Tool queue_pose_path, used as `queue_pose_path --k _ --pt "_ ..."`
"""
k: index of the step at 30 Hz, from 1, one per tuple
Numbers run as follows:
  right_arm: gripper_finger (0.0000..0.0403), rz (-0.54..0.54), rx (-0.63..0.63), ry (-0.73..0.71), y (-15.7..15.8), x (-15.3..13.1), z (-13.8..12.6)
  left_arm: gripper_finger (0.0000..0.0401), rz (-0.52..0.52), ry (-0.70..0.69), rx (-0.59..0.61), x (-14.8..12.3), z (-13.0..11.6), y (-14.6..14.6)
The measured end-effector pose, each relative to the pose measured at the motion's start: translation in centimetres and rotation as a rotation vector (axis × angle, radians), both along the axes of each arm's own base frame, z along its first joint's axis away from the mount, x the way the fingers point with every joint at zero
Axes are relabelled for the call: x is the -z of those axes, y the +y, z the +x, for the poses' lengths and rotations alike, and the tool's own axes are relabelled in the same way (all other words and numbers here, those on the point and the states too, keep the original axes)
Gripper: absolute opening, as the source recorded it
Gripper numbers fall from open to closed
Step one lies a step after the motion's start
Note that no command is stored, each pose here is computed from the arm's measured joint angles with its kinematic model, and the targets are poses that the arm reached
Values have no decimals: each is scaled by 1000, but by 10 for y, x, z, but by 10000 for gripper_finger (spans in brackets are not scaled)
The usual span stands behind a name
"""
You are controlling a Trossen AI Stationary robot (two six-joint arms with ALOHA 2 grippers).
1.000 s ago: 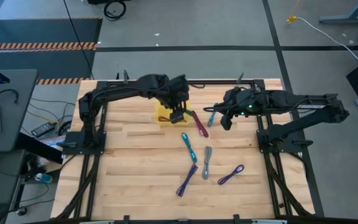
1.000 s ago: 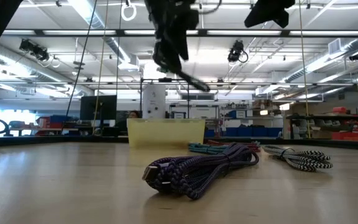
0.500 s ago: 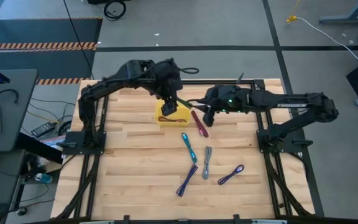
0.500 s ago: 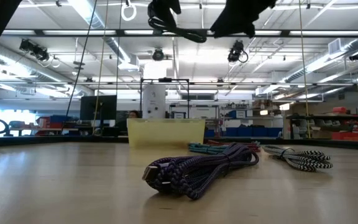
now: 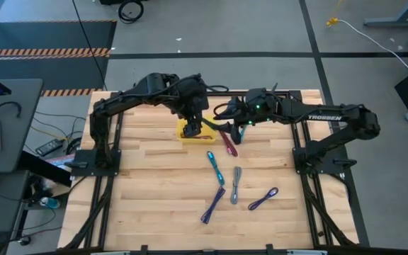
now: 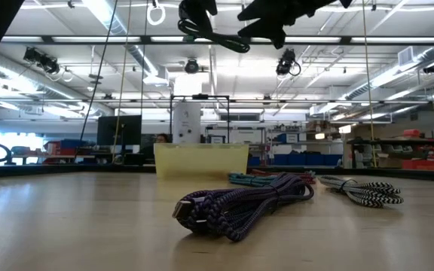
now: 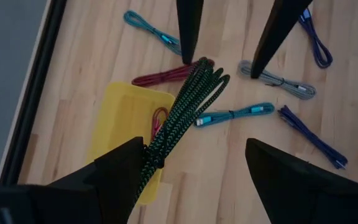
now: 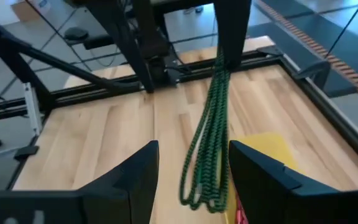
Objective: Pick and place USB-C Cables
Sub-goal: Put the green charger cable into the bin
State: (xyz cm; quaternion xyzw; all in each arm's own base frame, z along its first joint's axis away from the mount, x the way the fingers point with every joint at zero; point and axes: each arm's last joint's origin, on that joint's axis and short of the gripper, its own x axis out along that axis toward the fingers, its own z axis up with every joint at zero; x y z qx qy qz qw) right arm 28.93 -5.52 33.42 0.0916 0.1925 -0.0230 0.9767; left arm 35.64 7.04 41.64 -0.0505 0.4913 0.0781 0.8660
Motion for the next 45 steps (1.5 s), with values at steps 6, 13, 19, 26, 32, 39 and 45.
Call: queue_pose_path --k 6,13,19,26,32,39,45 --pt "200 28 -27 55 -6 15 9 288 -6 -11 -18 -1 1 1" --pt "200 58 -50 116 -13 37 25 288 -10 -20 -12 -1 2 -2" --pt "185 66 -85 77 -16 45 38 288 -17 -21 -26 -1 2 -4" --pt "30 64 -84 63 -16 41 36 288 -18 -23 -28 -1 3 -4" --pt "26 64 -71 90 -16 42 34 288 -36 -44 -35 -2 4 -4" --pt "25 71 -36 156 -19 48 30 288 -41 -128 -5 -20 -1 -11" --pt "25 70 -24 184 -19 50 28 288 -30 -232 5 -48 -26 -20"
